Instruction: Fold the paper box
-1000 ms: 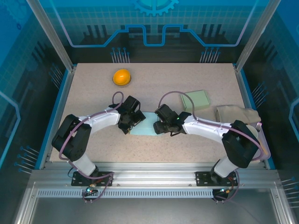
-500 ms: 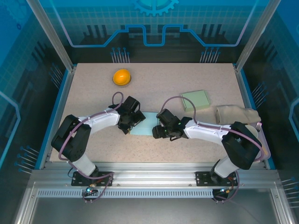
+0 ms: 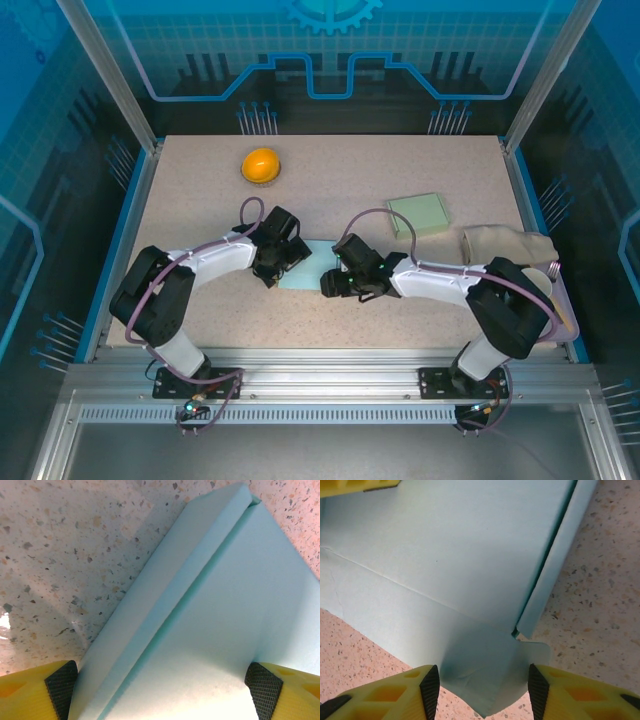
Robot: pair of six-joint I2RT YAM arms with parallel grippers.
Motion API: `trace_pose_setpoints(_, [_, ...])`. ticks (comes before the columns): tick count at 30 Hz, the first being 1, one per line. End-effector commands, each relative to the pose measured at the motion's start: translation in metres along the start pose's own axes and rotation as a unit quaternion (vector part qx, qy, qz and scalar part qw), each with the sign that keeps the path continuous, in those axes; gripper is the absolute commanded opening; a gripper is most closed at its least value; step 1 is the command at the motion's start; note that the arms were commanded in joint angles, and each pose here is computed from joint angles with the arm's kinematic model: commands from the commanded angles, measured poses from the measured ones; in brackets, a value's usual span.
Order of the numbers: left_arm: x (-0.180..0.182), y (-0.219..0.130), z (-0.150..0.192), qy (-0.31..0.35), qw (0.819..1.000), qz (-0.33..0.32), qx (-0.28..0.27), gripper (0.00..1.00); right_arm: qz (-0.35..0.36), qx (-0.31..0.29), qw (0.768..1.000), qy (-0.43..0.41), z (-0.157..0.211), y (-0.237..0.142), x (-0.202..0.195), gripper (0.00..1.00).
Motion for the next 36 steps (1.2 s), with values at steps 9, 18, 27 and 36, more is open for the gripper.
trace_pose_setpoints(9, [0.028,0.018,0.009,-0.009,0.997,-0.078,0.017,0.9,-0.01,0.01,1.0,0.003,-0.001,0.002,0.004,0.43])
trace_pose_setpoints(18, [0.03,0.019,0.01,-0.009,0.997,-0.08,0.017,0.9,0.008,0.005,1.0,-0.02,-0.001,0.004,0.0,0.36])
trace_pose_setpoints(27, [0.031,0.018,0.011,-0.008,0.996,-0.083,0.018,0.9,0.029,-0.01,0.998,-0.054,0.001,0.009,-0.009,0.36])
trace_pose_setpoints(36, [0.032,0.02,0.011,-0.01,0.996,-0.086,0.021,0.9,0.017,-0.02,0.997,-0.07,0.005,0.017,-0.015,0.33])
Point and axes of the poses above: each hand's point on the last joint's axis, 136 mm out from that joint toward the fingers, its own y axis out along the fingers, its own x axis along the line the jaws close on, z = x × y, the point moved 9 cm from there along -y, back along the fingers, and after that the axes turned 13 degrees about y, right-handed, at the moved point
